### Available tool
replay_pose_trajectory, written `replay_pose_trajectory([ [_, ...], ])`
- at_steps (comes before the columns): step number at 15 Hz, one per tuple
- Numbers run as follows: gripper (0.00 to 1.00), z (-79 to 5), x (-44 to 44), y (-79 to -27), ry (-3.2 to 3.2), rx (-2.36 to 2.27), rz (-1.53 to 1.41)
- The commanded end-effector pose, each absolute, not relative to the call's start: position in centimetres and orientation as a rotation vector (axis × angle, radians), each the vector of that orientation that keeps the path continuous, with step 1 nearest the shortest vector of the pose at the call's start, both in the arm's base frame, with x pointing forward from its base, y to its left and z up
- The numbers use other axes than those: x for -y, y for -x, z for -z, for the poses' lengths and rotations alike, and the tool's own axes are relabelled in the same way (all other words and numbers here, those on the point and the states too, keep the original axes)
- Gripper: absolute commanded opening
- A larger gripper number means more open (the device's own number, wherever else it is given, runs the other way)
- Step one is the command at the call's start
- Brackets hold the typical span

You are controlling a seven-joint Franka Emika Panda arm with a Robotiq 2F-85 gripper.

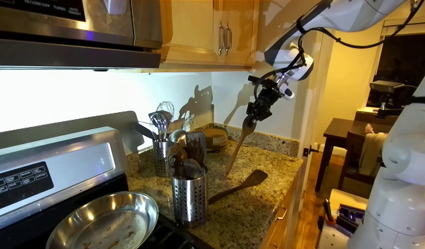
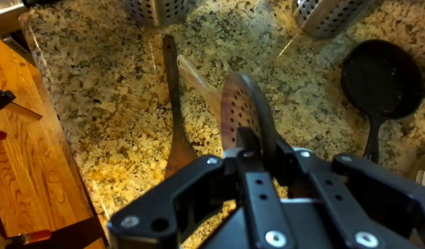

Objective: Remove the spatula and spoon from the utensil holder closer to you respectively

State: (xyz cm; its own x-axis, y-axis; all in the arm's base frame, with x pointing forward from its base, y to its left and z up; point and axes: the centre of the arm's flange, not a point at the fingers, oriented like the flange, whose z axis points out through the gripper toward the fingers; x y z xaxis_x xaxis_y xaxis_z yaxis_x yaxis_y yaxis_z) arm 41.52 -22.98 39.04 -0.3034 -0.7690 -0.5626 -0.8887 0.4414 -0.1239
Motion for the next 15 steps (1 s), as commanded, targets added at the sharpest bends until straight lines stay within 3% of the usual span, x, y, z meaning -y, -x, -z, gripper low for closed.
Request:
replay_pose_trajectory([
  [1, 0.06, -35.9, 25.9, -42.5, 1.244, -2.151, -0.4],
  [15, 0.06, -24.9, 28.7, -44.2, 0.942, -2.288, -0.565],
])
